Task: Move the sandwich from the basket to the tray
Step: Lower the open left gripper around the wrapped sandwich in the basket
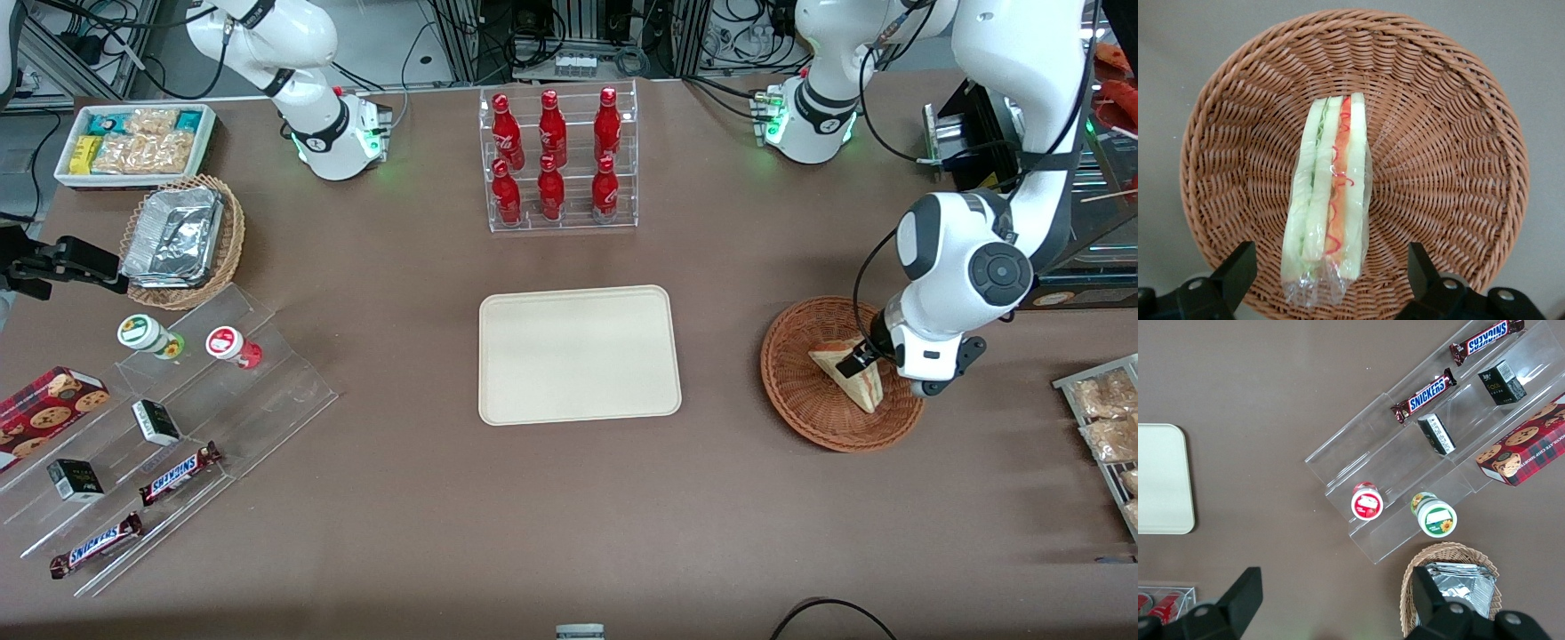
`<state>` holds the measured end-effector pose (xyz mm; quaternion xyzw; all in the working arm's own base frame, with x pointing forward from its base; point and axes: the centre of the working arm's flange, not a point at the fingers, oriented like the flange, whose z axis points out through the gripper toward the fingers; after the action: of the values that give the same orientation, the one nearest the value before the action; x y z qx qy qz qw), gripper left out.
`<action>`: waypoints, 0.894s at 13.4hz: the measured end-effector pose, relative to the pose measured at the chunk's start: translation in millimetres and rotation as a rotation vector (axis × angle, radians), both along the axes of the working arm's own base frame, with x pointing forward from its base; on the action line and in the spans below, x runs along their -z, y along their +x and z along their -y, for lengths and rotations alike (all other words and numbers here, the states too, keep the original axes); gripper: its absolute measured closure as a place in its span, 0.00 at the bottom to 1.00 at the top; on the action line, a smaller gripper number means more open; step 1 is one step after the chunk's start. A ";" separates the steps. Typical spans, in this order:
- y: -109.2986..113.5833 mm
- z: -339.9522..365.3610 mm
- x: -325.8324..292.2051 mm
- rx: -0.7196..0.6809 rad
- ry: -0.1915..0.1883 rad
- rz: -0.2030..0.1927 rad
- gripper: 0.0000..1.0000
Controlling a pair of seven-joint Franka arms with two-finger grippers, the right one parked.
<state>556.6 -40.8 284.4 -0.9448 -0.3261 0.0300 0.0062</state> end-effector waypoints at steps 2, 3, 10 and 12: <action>-2.0 -0.1 11.1 -0.001 0.000 -0.005 0.00; -2.4 -0.1 15.3 -0.001 0.000 -0.007 0.00; -5.2 -0.3 25.4 -0.002 0.001 -0.025 0.47; -5.2 -0.3 25.2 -0.002 0.001 -0.025 0.65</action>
<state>551.4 -40.5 259.1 -0.9441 -0.3270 0.0415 0.0104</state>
